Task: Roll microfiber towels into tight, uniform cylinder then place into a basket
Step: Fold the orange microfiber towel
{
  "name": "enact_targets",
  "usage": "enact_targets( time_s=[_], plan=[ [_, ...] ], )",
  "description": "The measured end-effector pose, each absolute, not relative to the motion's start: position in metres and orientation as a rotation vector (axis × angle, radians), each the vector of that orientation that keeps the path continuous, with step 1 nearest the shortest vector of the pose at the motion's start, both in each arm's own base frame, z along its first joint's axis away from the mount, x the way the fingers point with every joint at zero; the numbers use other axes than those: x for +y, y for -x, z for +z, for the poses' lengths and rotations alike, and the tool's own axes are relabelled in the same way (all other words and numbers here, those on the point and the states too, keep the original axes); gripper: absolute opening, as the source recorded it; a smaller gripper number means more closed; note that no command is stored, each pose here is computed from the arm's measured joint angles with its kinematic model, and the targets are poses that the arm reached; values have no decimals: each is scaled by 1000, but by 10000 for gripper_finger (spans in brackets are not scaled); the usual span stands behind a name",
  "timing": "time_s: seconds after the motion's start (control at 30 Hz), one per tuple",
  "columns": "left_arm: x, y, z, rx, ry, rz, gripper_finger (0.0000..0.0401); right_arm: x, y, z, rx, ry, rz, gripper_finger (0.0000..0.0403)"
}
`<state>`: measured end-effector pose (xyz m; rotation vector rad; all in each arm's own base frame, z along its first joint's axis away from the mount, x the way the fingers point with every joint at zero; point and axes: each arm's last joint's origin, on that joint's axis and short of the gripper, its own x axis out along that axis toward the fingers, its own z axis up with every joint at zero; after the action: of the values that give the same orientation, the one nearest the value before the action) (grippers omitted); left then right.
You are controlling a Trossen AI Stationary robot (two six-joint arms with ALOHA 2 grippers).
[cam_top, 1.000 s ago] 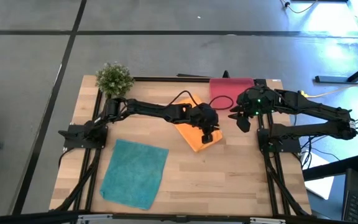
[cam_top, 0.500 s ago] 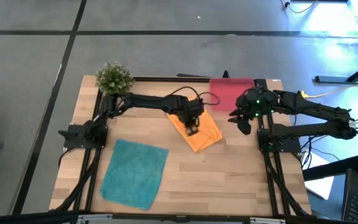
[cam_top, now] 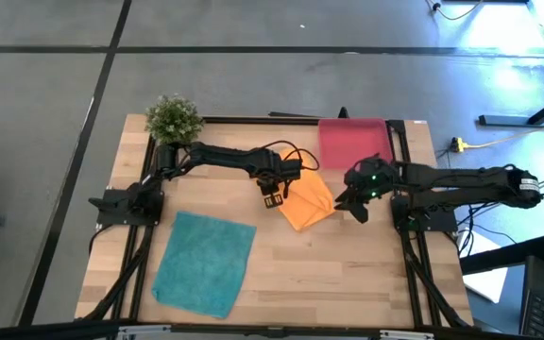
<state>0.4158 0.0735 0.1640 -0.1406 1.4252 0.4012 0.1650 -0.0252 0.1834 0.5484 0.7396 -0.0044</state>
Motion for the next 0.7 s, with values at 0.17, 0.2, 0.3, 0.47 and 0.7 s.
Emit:
enact_targets(
  time_s=[0.17, 0.2, 0.3, 0.47, 0.7],
  plan=[
    [70, -409, 149, 1458, 149, 387, 76, -25, -163, 156, 738, -552, -5, 154],
    [69, -408, 146, 1458, 157, 375, 76, -25, -163, 153, 738, -551, -6, 154],
    [64, -404, 142, 1472, 208, 333, 76, -25, -161, 142, 777, -544, -29, 154],
    [39, -402, 138, 1512, 301, 262, 76, -26, -159, 129, 841, -525, -74, 154],
    [-8, -411, 136, 1466, 281, 132, 76, -29, -161, 117, 911, -484, -183, 154]
  ],
)
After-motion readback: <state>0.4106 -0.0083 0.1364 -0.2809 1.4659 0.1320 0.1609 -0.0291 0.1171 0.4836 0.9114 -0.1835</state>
